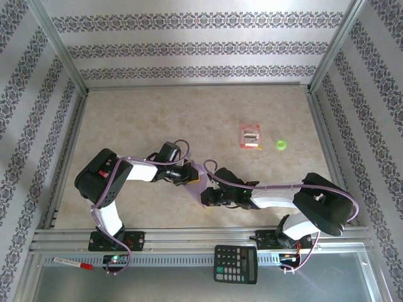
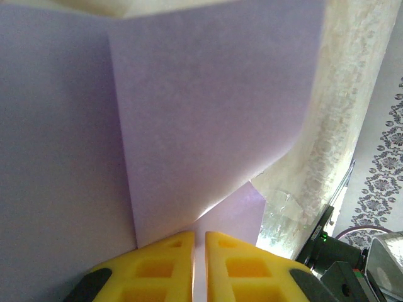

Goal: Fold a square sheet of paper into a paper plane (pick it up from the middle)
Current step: Fourth fold the wing at the center of the table.

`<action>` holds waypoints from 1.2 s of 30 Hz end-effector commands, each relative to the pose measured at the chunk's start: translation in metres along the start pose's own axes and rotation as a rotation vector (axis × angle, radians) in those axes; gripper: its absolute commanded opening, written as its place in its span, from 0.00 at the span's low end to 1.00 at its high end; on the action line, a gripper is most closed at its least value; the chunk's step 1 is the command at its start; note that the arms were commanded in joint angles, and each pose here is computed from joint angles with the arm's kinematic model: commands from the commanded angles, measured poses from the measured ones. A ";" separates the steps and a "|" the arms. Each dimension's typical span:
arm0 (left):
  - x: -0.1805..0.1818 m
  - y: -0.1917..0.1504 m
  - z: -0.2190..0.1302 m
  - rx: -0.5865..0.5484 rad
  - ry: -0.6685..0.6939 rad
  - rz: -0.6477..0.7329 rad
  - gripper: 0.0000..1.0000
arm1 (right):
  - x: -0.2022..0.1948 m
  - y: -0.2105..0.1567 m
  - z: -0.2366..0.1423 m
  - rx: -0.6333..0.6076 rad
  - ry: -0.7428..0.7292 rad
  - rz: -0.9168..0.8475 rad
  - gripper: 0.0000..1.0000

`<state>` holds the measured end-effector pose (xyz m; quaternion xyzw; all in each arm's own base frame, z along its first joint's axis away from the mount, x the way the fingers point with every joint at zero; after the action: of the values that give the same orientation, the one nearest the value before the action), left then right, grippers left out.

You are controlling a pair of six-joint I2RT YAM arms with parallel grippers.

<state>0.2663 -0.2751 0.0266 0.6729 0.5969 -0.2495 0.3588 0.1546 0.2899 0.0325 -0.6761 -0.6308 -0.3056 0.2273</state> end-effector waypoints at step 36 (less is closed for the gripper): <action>0.038 -0.012 -0.006 0.028 0.147 -0.066 0.13 | 0.018 -0.005 -0.029 -0.003 0.038 -0.068 0.06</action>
<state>0.2659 -0.2739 0.0263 0.6775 0.5940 -0.2472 0.3565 0.1391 0.2723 0.0490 -0.6670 -0.6406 -0.3051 0.2273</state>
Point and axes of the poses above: each hand's point on the last joint's axis, 136 mm out from that joint toward the fingers, its own z axis out along the fingers, its own x axis along the line the jaws close on, y = z × x, the point moved 1 cm from there along -z, back along the fingers, and after that the axes turned 12 degrees about z, right-handed, at the moved point
